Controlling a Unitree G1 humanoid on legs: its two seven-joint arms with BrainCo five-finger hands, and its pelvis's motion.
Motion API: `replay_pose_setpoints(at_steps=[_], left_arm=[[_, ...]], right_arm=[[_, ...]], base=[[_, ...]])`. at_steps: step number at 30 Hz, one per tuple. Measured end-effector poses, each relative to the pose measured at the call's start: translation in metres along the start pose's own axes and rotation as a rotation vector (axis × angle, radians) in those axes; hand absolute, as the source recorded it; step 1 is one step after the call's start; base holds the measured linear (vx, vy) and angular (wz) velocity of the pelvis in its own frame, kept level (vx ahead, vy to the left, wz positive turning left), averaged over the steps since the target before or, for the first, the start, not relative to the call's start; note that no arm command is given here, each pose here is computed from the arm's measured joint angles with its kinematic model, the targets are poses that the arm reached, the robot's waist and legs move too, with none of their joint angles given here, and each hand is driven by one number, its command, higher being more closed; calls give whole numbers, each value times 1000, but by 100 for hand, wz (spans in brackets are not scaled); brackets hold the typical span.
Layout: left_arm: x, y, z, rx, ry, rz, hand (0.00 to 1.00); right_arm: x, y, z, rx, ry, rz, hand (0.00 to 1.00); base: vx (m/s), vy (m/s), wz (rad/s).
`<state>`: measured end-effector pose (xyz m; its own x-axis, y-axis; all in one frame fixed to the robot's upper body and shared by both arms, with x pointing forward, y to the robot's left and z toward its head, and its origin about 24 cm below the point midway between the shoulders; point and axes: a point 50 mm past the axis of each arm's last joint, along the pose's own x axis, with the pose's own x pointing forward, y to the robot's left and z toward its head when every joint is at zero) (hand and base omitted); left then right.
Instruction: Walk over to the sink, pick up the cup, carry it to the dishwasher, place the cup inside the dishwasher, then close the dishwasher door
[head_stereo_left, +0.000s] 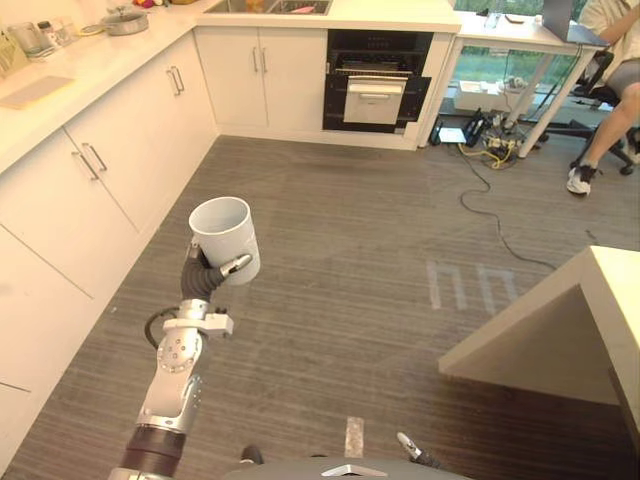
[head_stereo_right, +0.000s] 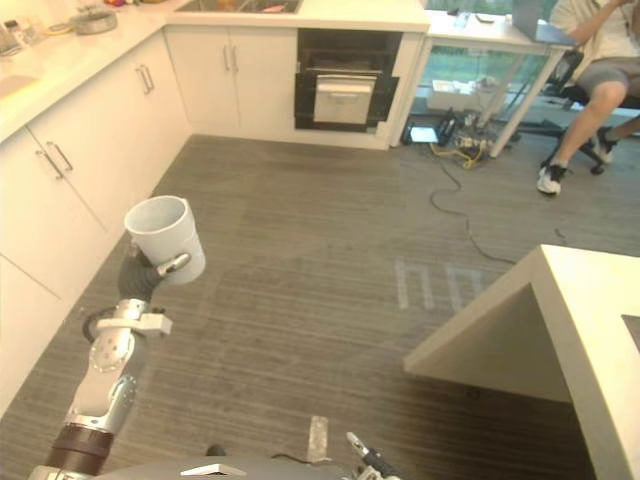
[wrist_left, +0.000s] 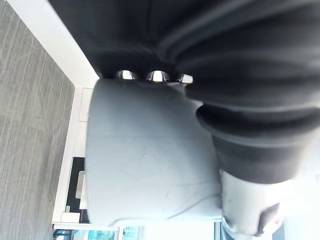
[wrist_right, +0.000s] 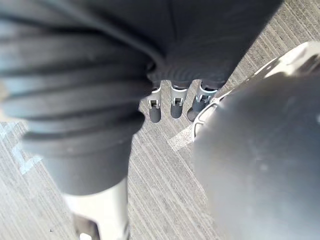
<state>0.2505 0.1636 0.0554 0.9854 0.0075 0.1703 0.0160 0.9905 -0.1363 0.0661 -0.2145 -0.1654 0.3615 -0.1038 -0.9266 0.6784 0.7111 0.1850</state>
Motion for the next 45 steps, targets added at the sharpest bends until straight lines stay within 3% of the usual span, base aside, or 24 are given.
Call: replay_pose_setpoints(at_steps=[14,21,24,28,34,36,41,45], left_arm=[[-5,-10,-17,-21,99,-27,100],[-6,-22,-18,-114,130,-14,100],[-14,-21,-23,-176,161,26,100],[-10,-12,-17,-150,126,39,100],[5,-45,6,-205,8,-89,100],[5,-61,16,-258,-28,-129,100],[3,-70,20,-288,-37,-153,100],[-8,-59,23,-300,-48,-127,100]], right_arm=[[-5,-17,-19,4,98,27,0],[-27,-65,-48,189,164,-27,0],[-33,-58,-72,252,196,25,0],[-23,-20,-72,204,165,124,0],[-27,-29,-82,116,193,-29,0],[-32,-48,-75,74,170,-103,0],[-29,-50,-53,79,70,-124,0],[-32,-50,-53,-25,49,-88,0]], base=[[13,0,2],[79,157,29],[98,127,40],[229,65,-3],[503,7,42],[789,19,79],[539,-56,42],[522,-67,-45]])
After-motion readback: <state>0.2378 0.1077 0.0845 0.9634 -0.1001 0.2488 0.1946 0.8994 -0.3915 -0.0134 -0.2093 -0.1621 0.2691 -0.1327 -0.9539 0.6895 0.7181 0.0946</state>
